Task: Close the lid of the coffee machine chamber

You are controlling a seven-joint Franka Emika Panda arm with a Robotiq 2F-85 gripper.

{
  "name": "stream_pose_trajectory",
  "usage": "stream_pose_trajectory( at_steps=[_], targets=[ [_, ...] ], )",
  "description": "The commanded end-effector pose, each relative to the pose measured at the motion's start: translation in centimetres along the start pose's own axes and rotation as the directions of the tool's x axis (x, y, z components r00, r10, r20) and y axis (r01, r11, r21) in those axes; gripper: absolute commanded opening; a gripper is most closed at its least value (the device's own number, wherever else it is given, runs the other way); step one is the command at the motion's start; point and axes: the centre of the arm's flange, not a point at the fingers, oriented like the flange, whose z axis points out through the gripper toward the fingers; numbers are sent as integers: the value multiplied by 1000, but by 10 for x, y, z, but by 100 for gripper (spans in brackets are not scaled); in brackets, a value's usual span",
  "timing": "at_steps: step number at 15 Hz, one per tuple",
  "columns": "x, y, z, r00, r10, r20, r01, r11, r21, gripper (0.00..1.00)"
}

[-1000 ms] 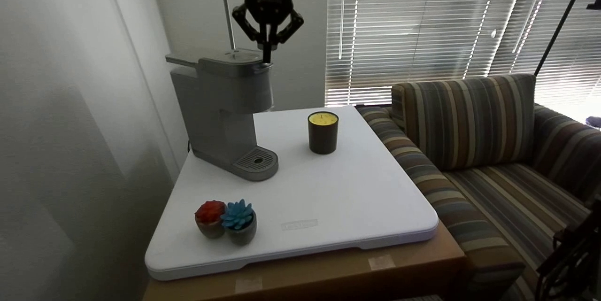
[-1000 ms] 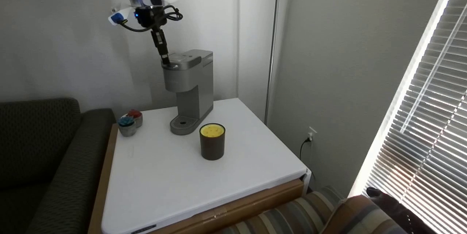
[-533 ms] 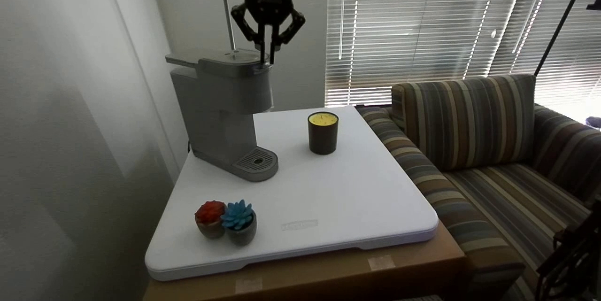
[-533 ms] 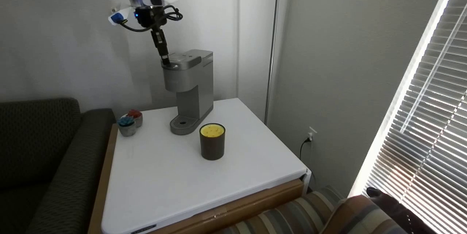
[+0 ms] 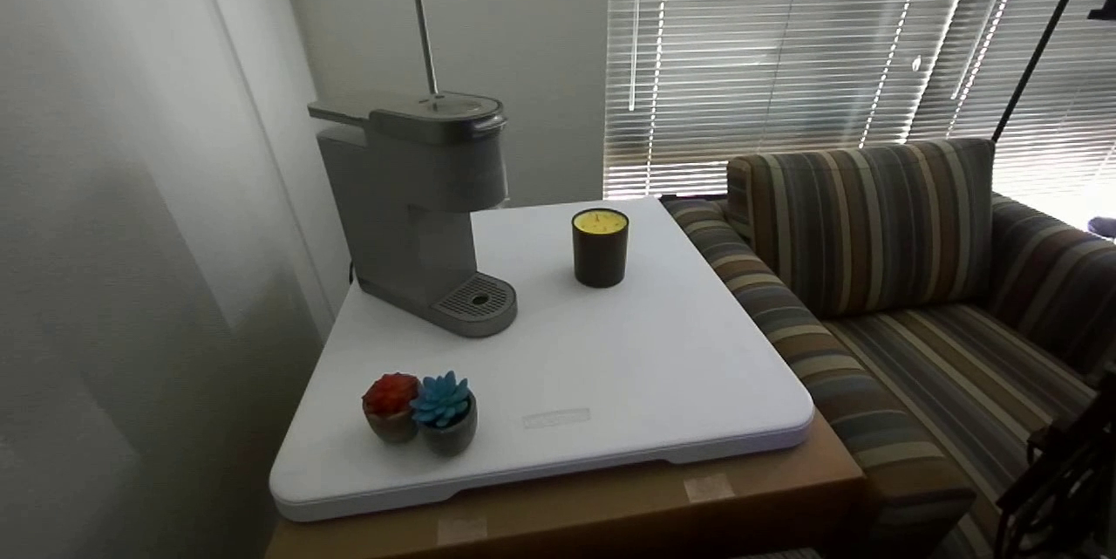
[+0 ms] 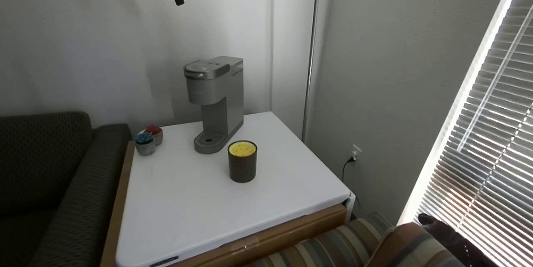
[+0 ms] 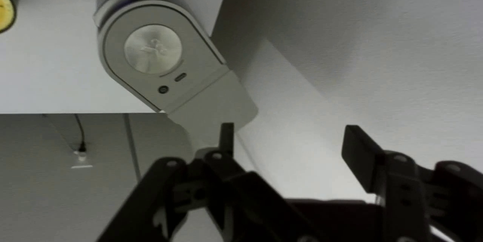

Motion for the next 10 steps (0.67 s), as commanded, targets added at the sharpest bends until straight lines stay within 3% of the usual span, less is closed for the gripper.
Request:
stream_pose_trajectory(
  at_steps=[1,4,7,8,10],
  targets=[
    [9,3,-12,991,-103,87,88,984,155,100],
    [9,6,-11,968,-181,176,133,959,252,100],
    [11,13,-10,953,-196,229,134,956,261,100],
    [1,5,-12,965,-179,194,130,962,239,100],
    [3,10,-12,961,-180,210,129,963,236,100]
  ],
)
